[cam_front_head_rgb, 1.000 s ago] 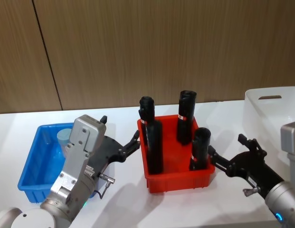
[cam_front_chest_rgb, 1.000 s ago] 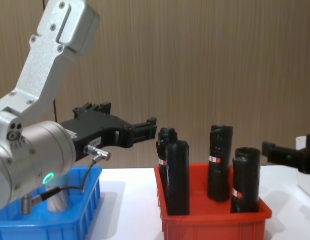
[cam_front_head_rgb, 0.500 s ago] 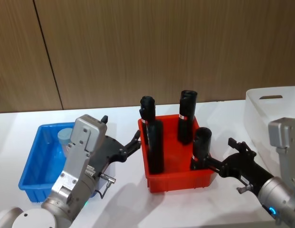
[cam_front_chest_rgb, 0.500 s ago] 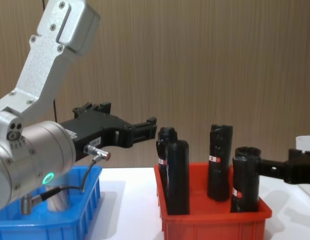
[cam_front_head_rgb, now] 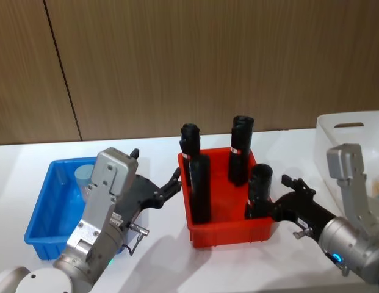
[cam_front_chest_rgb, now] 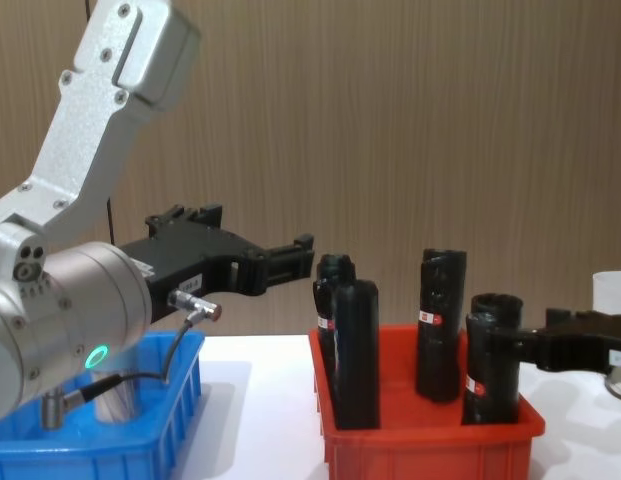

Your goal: Pick the cotton swabs from the blue box and place them into the white box.

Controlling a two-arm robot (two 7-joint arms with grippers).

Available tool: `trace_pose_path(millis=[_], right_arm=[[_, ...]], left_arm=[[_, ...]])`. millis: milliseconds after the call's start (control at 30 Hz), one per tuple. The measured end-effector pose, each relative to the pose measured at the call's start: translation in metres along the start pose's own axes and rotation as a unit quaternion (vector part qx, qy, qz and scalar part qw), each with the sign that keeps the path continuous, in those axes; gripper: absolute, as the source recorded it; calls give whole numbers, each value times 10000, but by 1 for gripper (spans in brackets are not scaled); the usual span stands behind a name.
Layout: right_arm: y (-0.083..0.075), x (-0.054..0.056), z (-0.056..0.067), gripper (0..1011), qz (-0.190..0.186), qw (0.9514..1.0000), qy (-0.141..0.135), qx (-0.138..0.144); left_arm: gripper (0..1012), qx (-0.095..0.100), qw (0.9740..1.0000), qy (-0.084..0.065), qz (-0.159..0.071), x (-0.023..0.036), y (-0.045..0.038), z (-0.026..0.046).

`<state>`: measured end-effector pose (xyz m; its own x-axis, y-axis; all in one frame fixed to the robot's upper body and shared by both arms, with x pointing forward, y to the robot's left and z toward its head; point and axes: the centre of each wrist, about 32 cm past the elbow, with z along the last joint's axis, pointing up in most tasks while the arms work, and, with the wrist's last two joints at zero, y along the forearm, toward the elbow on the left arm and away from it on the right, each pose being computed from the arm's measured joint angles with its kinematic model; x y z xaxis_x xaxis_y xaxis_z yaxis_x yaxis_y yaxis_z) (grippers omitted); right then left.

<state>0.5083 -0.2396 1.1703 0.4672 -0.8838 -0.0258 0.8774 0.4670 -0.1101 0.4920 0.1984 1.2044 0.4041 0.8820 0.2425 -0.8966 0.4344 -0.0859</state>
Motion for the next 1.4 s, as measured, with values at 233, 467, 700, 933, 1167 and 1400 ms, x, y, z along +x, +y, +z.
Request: trace_pose_path(millis=[233, 467, 700, 933, 1167, 1400], right_arm=[[128, 52, -14, 1002, 6, 10000, -2, -68], [245, 107, -29, 1002, -39, 9999, -9, -117], [333, 150, -42, 930, -65, 9998, -7, -162], [388, 177, -47, 731, -51, 9998, 13, -176], [403, 189, -45, 553, -38, 9998, 17, -170], [398, 192, 0, 503, -26, 10000, 4, -96]], left_arm=[[1004, 0, 10000, 0, 0, 0, 0, 0], [1004, 0, 10000, 0, 0, 0, 0, 0], [1004, 0, 10000, 0, 0, 0, 0, 0], [1004, 0, 10000, 0, 0, 0, 0, 0], [1004, 0, 10000, 0, 0, 0, 0, 0], [1004, 0, 10000, 0, 0, 0, 0, 0]])
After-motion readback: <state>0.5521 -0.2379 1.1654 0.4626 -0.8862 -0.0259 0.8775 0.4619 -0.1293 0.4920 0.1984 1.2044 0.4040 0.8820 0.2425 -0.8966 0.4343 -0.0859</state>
